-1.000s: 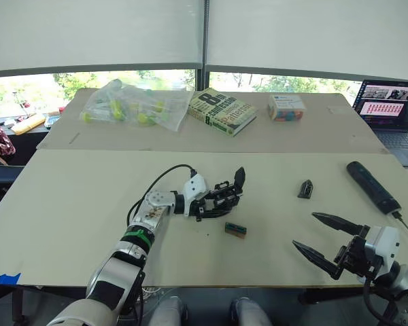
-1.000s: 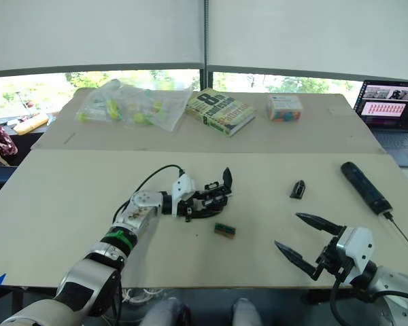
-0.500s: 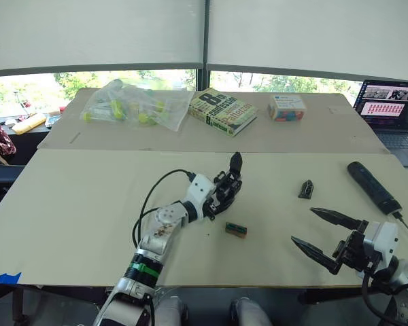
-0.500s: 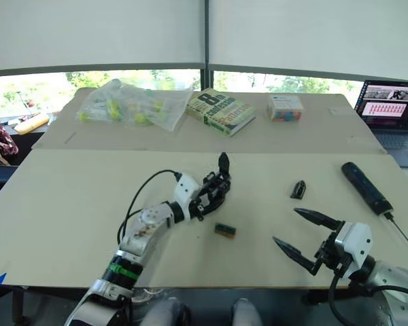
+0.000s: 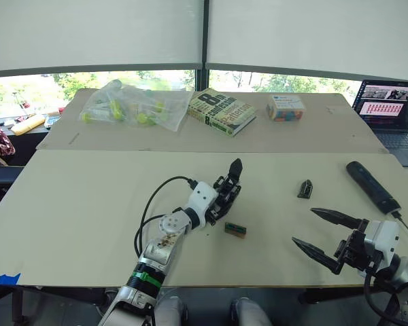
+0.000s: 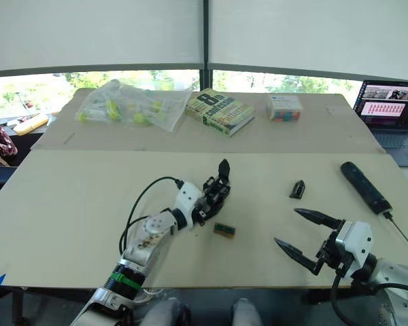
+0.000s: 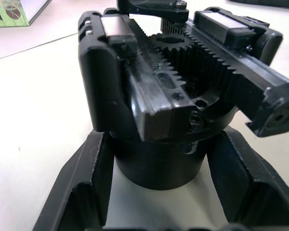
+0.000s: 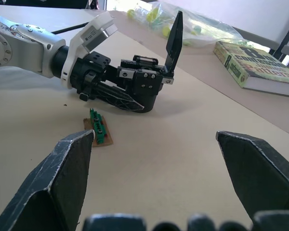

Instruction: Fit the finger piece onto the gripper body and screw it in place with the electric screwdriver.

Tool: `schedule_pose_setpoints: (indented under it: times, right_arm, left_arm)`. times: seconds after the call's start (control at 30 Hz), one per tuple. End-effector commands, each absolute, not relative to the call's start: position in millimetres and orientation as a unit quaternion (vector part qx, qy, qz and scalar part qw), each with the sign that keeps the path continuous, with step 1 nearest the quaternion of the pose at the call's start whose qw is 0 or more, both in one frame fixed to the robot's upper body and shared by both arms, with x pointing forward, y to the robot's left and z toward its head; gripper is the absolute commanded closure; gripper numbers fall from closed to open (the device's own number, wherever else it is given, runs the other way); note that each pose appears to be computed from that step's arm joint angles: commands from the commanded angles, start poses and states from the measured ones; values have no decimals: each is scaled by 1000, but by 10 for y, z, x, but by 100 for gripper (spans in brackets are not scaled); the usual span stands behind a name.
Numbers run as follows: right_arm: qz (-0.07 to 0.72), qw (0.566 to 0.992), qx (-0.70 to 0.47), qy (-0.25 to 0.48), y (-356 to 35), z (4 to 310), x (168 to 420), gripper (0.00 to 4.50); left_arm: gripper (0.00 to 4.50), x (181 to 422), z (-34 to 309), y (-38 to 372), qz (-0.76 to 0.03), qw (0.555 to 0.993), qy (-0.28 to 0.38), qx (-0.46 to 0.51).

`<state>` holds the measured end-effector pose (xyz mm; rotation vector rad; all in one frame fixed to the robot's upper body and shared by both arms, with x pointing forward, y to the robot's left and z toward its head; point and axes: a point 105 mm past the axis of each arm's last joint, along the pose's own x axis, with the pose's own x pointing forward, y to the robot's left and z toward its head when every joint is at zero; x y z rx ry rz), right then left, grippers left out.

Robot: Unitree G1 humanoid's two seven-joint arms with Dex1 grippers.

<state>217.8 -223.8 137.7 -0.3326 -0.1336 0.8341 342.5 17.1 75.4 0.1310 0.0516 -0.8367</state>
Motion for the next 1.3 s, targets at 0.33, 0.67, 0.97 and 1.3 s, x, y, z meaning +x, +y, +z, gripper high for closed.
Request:
schedule_pose_setpoints:
  times: [0.33,0.67,0.97,1.3]
  right_arm:
    - [395,899,-170,-82,-2256,1482,2169,0]
    - [392,900,-173,-82,-2269,1504,2152,0]
    - [385,901,-181,-82,-2282,1547,2136,0]
    - [379,904,-184,-78,-2290,1542,2100,0]
  left_arm:
    - [2,3530,847,613,-457,884,37,91]
    - [2,3668,874,653,-570,811,60,120]
    - [2,3773,927,392,-601,789,26,123]
    - [168,3732,830,306,-609,780,21,141]
